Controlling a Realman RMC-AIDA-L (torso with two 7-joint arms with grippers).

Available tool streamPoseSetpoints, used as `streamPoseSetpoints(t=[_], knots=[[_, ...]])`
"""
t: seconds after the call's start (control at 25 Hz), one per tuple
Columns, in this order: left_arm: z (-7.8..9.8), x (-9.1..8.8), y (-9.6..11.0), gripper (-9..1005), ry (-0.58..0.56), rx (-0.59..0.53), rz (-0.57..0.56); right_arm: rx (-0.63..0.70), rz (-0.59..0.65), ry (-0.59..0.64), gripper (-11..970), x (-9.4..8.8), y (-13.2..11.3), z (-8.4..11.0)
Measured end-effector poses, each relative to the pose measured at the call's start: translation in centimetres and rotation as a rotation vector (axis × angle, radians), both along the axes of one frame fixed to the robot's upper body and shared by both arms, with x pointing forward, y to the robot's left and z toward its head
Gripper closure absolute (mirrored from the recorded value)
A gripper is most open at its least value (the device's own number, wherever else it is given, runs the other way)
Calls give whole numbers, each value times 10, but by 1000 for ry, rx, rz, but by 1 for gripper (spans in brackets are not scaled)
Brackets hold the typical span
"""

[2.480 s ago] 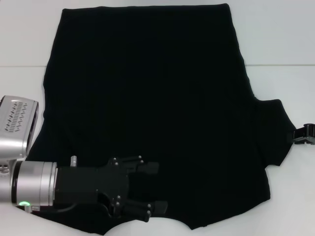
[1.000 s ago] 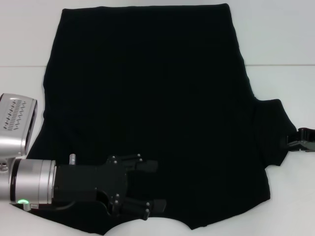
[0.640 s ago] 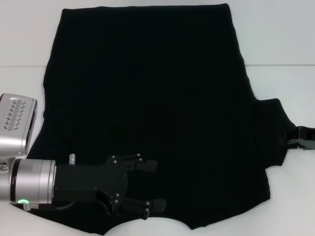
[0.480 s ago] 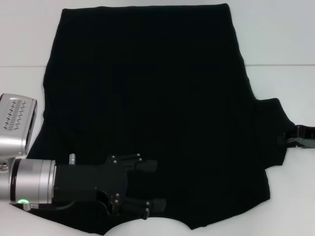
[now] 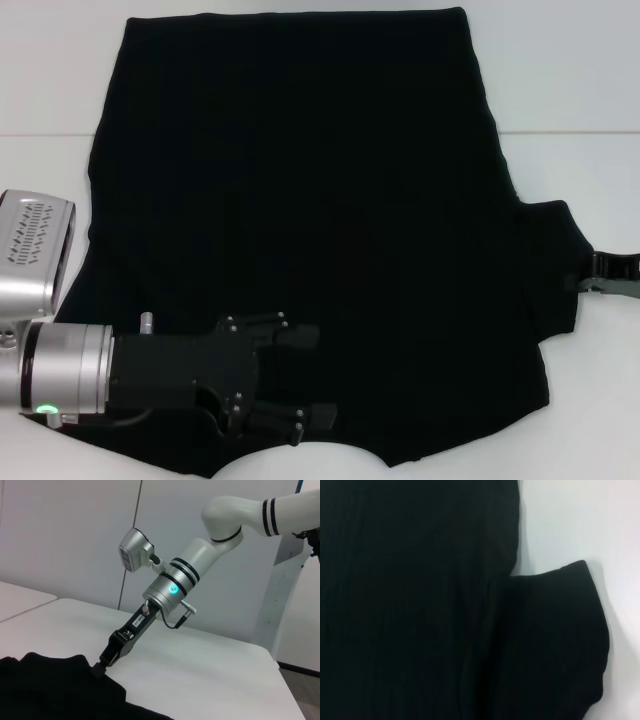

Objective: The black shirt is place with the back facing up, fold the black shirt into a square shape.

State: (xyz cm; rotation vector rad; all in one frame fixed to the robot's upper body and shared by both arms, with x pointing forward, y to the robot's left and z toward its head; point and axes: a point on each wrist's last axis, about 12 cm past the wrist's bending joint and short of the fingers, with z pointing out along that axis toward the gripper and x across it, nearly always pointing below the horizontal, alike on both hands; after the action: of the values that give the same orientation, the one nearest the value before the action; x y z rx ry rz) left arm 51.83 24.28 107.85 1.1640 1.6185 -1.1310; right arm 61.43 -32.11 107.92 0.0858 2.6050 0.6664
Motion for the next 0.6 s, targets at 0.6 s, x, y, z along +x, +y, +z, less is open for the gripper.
streamPoseSetpoints(t=[0.6], knots=[[0,-2,1,63,13,-8,5,5,-25,-58,957,-7,-15,-4]])
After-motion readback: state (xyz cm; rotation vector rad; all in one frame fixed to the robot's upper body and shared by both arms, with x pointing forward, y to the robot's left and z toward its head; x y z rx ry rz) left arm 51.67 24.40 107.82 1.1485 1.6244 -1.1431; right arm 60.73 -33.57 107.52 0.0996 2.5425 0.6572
